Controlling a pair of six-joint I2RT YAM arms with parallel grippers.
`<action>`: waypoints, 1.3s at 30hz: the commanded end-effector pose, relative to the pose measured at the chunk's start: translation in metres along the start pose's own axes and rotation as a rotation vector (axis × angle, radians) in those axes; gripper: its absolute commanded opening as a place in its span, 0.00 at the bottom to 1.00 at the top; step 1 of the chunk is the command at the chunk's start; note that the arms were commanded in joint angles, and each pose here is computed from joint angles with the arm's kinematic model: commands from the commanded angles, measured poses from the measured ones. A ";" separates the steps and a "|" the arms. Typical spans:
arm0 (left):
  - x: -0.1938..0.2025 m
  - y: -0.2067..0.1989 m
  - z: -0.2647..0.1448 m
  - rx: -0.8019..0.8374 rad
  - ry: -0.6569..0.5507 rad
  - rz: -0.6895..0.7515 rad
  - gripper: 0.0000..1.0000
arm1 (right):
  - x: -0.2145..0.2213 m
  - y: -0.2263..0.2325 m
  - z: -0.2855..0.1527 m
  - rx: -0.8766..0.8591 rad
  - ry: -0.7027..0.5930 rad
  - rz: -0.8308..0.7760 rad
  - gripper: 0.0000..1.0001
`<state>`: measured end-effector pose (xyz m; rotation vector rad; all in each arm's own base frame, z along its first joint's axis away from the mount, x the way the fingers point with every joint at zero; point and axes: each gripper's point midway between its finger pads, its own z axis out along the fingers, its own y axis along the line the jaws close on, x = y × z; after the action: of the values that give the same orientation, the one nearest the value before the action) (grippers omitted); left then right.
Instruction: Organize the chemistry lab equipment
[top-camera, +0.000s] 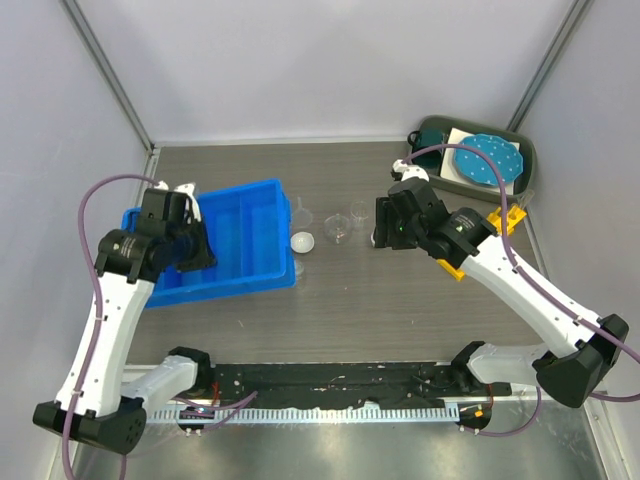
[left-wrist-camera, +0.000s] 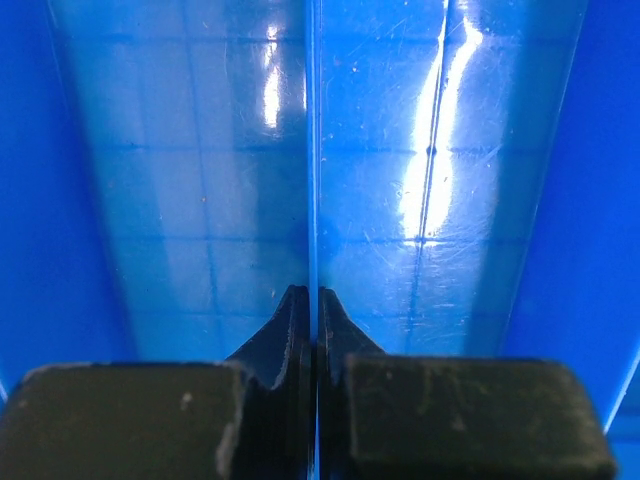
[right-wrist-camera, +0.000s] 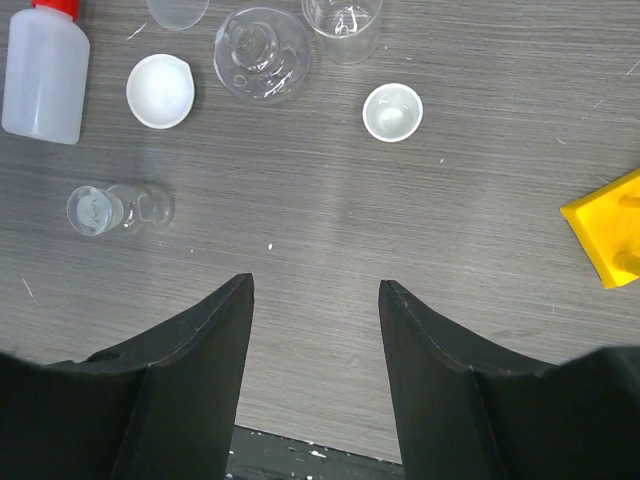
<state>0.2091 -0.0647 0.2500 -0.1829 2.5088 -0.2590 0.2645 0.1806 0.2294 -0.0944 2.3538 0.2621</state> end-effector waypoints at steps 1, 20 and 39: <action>0.011 -0.009 -0.011 0.079 -0.028 0.078 0.00 | -0.013 0.009 -0.013 -0.042 -0.034 0.002 0.58; 0.072 0.002 0.021 -0.006 0.131 0.111 0.00 | 0.002 0.007 -0.001 -0.032 0.004 0.006 0.58; 0.099 -0.010 0.060 0.000 0.235 0.145 0.00 | 0.017 0.007 0.022 -0.017 0.039 -0.007 0.58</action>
<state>0.1541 -0.0870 0.1420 0.0101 2.8048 -0.1490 0.2604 0.1828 0.1994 -0.1191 2.4204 0.2417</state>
